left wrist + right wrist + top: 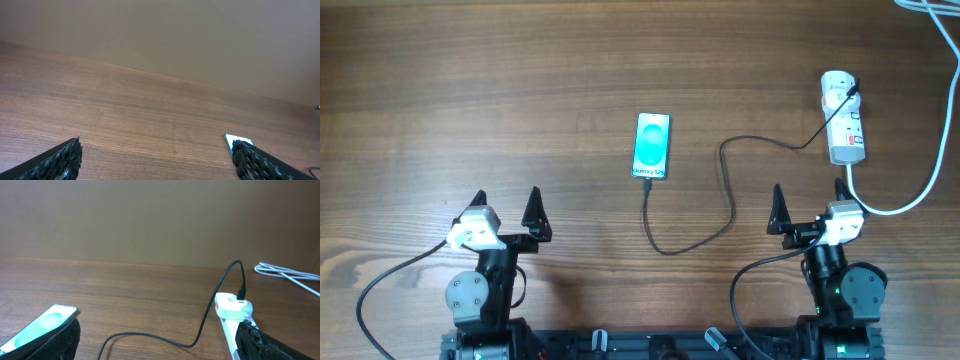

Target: Plug charger to phone and switch on socket

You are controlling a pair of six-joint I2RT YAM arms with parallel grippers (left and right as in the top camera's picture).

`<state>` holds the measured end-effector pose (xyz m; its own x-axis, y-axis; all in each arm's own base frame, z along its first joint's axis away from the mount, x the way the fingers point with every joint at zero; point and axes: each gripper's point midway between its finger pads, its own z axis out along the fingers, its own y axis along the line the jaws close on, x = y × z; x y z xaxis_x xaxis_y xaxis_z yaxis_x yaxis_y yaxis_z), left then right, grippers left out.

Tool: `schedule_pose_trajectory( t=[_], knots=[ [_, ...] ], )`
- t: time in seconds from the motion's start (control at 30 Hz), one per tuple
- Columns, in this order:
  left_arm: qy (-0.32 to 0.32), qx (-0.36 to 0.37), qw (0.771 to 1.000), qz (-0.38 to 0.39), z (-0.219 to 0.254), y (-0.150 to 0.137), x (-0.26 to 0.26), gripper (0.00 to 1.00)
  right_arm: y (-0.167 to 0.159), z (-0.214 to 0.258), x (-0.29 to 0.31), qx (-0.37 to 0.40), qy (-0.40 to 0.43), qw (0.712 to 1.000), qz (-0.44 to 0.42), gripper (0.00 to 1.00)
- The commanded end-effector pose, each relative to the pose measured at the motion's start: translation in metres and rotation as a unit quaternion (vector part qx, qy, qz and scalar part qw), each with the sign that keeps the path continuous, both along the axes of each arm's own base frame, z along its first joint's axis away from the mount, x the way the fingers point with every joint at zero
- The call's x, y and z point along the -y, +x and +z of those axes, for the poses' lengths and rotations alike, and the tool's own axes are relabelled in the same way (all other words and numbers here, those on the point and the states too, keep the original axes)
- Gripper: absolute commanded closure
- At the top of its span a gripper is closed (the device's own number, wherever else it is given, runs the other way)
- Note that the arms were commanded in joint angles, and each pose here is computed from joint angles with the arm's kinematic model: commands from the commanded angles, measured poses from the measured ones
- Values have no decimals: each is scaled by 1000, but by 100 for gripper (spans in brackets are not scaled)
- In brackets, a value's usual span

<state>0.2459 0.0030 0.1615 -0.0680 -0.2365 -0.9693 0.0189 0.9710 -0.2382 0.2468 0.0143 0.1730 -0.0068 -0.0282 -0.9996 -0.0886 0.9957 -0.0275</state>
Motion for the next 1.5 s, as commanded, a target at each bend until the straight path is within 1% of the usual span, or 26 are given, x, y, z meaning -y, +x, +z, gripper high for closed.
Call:
schedule_pose_trajectory(
  t=[0.0,0.63,0.83,1.47],
  knots=[
    [-1,0,1000,9,-2,0,-4,0,0,3,2,7,-5,1000,-4,0],
    [-1,0,1000,9,-2,0,-3,0,0,3,2,7,-5,1000,-4,0],
    [-1,0,1000,-17,-2,0,9,0,0,3,2,7,-5,1000,-4,0],
    [-1,0,1000,-17,-2,0,9,0,0,3,2,7,-5,1000,-4,0]
  ],
)
